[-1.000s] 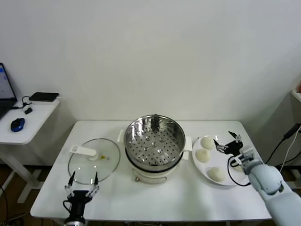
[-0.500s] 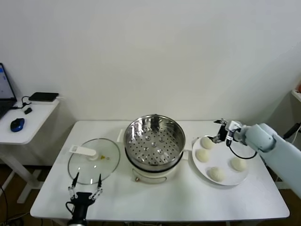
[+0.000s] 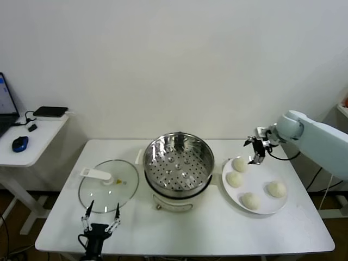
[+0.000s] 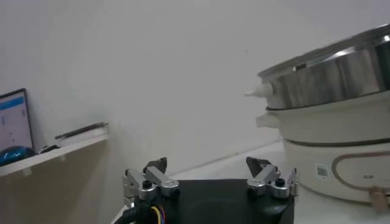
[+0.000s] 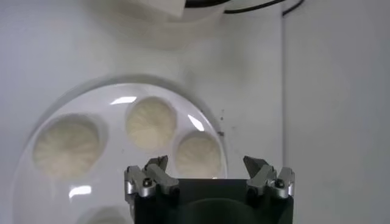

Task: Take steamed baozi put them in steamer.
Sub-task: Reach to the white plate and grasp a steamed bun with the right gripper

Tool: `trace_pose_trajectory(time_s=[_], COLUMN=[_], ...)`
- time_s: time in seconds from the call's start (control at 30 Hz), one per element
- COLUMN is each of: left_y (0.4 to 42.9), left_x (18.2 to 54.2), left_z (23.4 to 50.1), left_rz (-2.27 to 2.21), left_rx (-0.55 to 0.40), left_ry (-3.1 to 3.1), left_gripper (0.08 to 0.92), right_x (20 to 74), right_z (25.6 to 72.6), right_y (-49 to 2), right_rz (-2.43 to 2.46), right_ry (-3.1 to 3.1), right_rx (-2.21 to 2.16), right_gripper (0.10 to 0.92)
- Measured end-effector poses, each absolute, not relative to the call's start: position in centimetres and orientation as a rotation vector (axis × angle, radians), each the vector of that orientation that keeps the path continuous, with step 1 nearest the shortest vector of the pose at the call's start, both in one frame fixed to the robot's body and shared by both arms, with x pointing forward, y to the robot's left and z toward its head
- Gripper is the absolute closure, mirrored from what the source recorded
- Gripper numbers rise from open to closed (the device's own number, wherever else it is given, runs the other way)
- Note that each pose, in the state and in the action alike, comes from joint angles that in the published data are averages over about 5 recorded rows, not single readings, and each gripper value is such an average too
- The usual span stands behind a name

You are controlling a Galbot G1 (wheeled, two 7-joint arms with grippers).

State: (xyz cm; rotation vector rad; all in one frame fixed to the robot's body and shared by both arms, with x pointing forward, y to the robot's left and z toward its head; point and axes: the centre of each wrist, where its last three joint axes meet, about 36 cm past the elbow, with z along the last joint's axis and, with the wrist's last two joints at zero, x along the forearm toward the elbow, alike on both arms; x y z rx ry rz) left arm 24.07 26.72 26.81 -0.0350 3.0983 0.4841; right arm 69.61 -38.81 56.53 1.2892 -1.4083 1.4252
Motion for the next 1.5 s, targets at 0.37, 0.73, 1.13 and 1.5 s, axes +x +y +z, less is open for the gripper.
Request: trace_pose_trajectory(time_s=[0.37,0.73,1.13,1.5], left_y=[27.2,27.5,27.6,27.7], left_x=[23.5,23.6,24.0,24.0], left_z=[26.2,25.9,25.5,25.4], left_rz=[0.506,0.520,0.525,0.529], left_rx=[-0.039,-0.044,-0.043,-0.043], left_ry=[3.111,3.118,3.123,3.126], left_gripper=[0.177,0.177,0.177,0.177], right_x=[72.3,73.0,73.6,73.7], right_z=[54.8,50.9,49.0,47.7], right_y=[-38.0,-37.0,-36.4,-36.0], right_rz=[1.440,1.378,1.356,1.346], right_ry=[-1.312,-1.346,-1.356,-1.347], right_rx=[1.273,1.232,1.210,1.202], right_gripper=[0.200,0.200,0.200,0.200])
